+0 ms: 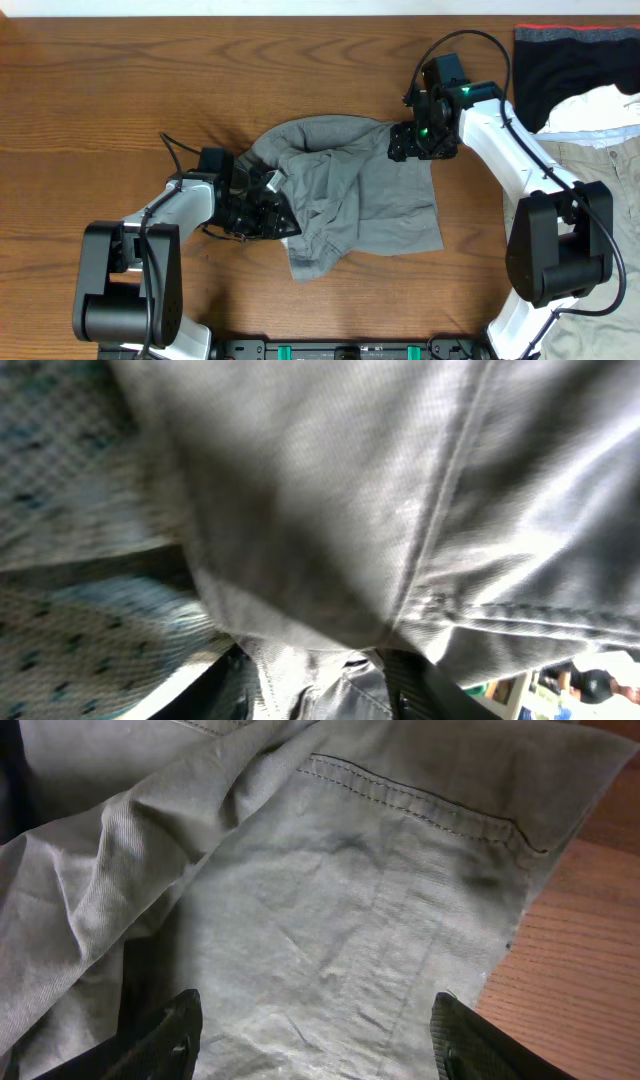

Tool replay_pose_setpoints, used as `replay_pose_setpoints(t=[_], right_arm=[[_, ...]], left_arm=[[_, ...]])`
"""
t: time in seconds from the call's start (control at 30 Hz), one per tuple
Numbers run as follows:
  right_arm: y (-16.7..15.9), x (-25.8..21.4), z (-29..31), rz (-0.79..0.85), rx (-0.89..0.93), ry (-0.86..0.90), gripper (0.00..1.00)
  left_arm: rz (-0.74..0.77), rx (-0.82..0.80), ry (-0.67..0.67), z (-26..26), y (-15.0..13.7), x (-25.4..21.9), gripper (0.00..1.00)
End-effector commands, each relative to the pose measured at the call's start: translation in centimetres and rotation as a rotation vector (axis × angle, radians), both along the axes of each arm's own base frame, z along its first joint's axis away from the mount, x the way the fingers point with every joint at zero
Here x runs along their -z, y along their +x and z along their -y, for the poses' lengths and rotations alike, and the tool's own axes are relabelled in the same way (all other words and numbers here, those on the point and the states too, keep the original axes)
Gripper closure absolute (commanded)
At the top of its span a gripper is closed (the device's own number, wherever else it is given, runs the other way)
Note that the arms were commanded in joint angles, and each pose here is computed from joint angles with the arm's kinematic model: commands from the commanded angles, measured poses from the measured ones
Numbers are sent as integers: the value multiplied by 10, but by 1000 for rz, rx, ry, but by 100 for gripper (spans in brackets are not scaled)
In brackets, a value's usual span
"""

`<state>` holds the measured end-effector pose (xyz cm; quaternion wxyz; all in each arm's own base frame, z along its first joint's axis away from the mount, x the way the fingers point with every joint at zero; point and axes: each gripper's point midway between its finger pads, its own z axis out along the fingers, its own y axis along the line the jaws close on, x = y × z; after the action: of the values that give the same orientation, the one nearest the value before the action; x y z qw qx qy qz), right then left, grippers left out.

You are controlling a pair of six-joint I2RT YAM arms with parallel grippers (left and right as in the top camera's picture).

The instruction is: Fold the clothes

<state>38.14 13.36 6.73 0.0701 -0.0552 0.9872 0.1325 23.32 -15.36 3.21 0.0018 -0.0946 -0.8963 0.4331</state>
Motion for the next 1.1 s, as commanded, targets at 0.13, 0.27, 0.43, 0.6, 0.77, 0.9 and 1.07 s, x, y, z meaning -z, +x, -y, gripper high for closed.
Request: replay_pose_setpoints(t=[0.13,0.27,0.43,0.6,0.77,0.9,1.07], right_arm=[[3,-4,2,15,1,4,29],[3,-4,2,15,1,4,29],[3,-4,2,15,1,4,29],[3,-4,2,14,9,5,29],[3,-5,2,9,19,10,30],[3,-5,1,11,17,10,29],[3,-4,1,9,20,11,29]], left_arm=[[5,23,-118,12,-4,-15,68],[-17,43,-83,8,-13,-10,69],[-85,-5,78,-8,-15,10,62],[-146,-95,144,-14,-8,18,62],[-159,-130,142,-14,-2,21,63],[-120,-83,37,-1,-2,9,63],[-96,-16,-31,16,-9,0,66]])
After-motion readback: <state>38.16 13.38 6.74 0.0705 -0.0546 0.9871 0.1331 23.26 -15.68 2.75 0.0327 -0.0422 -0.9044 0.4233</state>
